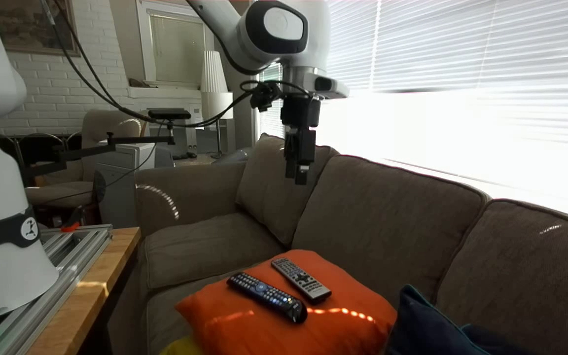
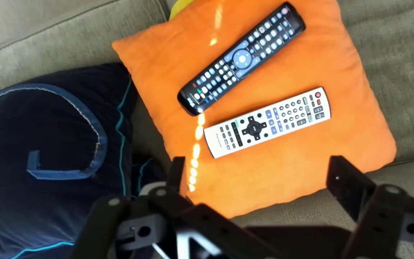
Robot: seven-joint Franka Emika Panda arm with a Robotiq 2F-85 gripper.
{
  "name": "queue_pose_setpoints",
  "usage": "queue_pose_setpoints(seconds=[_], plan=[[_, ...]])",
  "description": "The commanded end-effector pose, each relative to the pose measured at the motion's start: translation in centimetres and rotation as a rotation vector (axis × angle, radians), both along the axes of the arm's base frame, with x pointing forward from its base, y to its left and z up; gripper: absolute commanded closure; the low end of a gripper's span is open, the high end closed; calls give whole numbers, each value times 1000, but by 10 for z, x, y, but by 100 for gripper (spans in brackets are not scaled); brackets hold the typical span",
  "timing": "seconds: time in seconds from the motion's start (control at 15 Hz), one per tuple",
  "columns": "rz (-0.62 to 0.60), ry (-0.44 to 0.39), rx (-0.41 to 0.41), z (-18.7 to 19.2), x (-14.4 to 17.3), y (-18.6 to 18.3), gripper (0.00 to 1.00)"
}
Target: Pick up the remote behind the black cushion and place it on the orange cushion
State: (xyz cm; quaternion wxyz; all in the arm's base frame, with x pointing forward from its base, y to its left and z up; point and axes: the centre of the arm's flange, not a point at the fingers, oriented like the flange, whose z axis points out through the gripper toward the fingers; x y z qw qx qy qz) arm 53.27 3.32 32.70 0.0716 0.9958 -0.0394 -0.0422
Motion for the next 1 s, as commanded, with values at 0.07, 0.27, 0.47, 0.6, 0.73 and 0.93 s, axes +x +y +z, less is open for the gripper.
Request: queue_pose_setpoints(seconds=[0.07, 0.27, 0.47, 0.6, 0.73, 0.93], plan=[[34, 41, 91, 28, -25, -32, 0], [103, 15, 166, 33, -39, -37, 0], [149, 10, 202, 35, -53, -34, 0], [171, 0, 205, 36, -60, -33, 0], [156, 21, 173, 32, -43, -31, 0], [164, 11, 175, 34, -50, -31, 0]])
